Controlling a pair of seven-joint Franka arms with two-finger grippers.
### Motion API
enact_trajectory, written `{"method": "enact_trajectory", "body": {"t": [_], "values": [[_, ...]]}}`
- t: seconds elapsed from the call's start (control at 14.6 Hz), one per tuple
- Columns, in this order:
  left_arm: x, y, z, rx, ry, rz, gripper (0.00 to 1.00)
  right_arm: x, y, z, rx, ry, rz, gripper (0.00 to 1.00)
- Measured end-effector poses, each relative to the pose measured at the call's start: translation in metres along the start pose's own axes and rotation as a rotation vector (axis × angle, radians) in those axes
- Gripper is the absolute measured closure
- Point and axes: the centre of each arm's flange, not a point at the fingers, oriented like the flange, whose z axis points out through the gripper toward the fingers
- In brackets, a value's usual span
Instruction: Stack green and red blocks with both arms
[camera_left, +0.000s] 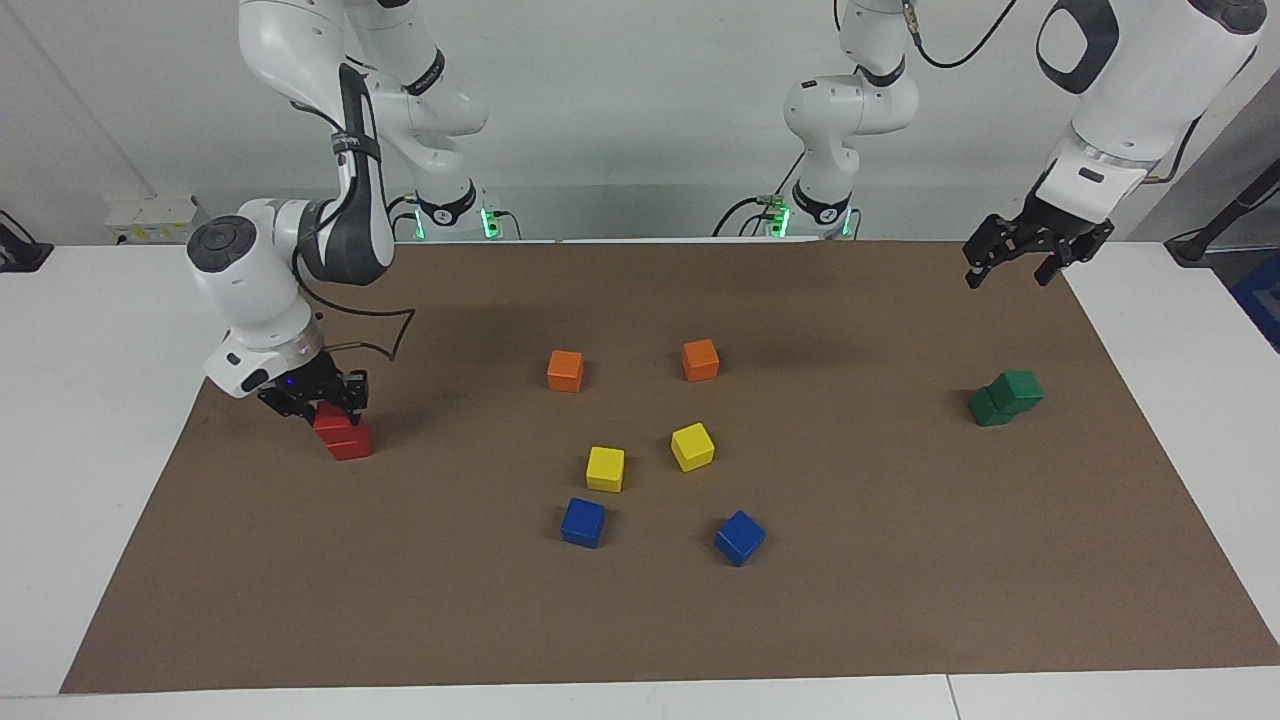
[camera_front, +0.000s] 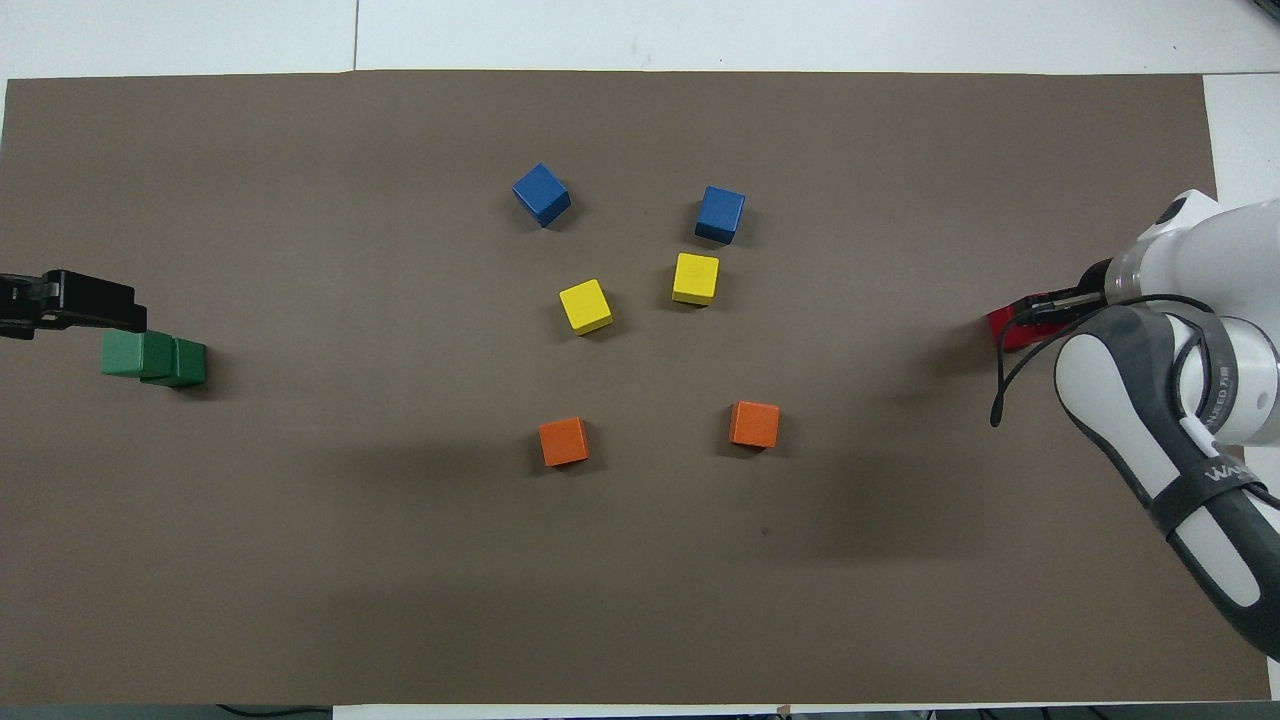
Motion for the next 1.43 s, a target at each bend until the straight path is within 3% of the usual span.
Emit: {"method": "enact_trajectory", "body": {"t": [0.41,0.68,1.02,1.43], "values": [[0.000,-0.003,0.000,0.023,-0.001,0.033,0.00,-0.002,0.000,0.000,0.000,-0.001,0.000,0.42],[0.000,-0.003,0.000,0.024,-0.001,0.038,0.00,-0.001,0.000,-0.002,0.000,0.003,0.000,0.01],[0.000,-0.004,0.000,0.025,0.000,0.035,0.00,0.005,0.000,-0.012,-0.005,0.029,-0.002,0.00],[0.000,-0.005,0.000,0.025,0.000,0.035,0.00,0.028,-0.025,-0.080,-0.006,0.075,0.023,0.00]]}}
